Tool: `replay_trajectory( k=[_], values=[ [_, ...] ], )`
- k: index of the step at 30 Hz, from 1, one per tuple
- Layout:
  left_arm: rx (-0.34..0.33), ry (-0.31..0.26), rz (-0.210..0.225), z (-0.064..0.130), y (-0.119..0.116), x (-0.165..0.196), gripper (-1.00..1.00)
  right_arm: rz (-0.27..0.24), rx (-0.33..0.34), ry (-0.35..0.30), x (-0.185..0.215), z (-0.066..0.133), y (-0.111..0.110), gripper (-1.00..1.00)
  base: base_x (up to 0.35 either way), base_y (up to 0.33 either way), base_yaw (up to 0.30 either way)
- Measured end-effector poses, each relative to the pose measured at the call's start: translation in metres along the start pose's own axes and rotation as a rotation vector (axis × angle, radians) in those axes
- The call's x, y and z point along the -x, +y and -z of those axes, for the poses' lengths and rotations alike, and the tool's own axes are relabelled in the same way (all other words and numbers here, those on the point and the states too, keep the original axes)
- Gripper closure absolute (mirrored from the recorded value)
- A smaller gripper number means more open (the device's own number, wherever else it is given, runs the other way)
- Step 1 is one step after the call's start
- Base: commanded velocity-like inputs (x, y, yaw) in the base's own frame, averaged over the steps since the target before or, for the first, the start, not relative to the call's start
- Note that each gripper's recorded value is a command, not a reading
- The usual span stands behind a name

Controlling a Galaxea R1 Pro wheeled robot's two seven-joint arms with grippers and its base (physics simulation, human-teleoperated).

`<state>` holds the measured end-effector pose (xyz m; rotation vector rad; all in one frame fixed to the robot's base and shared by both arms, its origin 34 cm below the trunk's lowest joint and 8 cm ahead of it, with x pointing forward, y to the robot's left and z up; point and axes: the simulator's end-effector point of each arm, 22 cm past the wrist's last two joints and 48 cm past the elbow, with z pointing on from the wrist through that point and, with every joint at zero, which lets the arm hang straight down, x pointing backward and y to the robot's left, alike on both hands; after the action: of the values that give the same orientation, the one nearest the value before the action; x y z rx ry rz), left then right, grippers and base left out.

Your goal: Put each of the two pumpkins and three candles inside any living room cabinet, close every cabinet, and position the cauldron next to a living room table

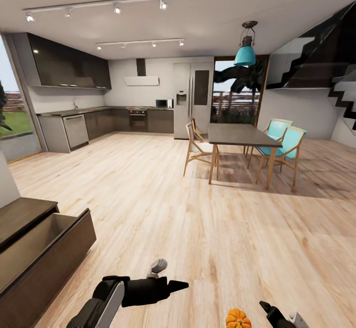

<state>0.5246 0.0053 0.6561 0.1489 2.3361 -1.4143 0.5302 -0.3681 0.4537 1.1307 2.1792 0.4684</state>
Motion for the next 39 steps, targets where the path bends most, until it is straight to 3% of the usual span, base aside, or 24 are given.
replay_trajectory(
  k=[4,8,15,21,39],
  values=[
    [-0.062,-0.028,-0.044,0.008,-0.036,0.028,-1.0,-0.001,0.0,0.004,-0.003,-0.002,-0.003,-1.0,0.0,0.0,0.0],
    [-0.084,-0.044,-0.085,0.015,-0.051,0.047,-1.0,0.0,0.001,0.003,-0.006,-0.008,-0.008,-1.0,0.0,0.0,0.0],
    [-0.087,-0.04,-0.087,0.011,-0.043,0.042,-1.0,0.003,0.017,-0.002,-0.009,-0.017,-0.012,-1.0,0.0,0.0,0.0],
    [-0.13,-0.064,-0.07,0.016,-0.04,0.043,-1.0,0.009,0.093,-0.014,-0.004,-0.021,-0.008,-1.0,0.0,0.0,0.0],
    [-0.134,-0.07,-0.068,0.009,-0.009,0.023,-1.0,0.004,0.12,-0.016,-0.02,-0.043,-0.032,-1.0,0.0,0.0,0.0]
  ],
)
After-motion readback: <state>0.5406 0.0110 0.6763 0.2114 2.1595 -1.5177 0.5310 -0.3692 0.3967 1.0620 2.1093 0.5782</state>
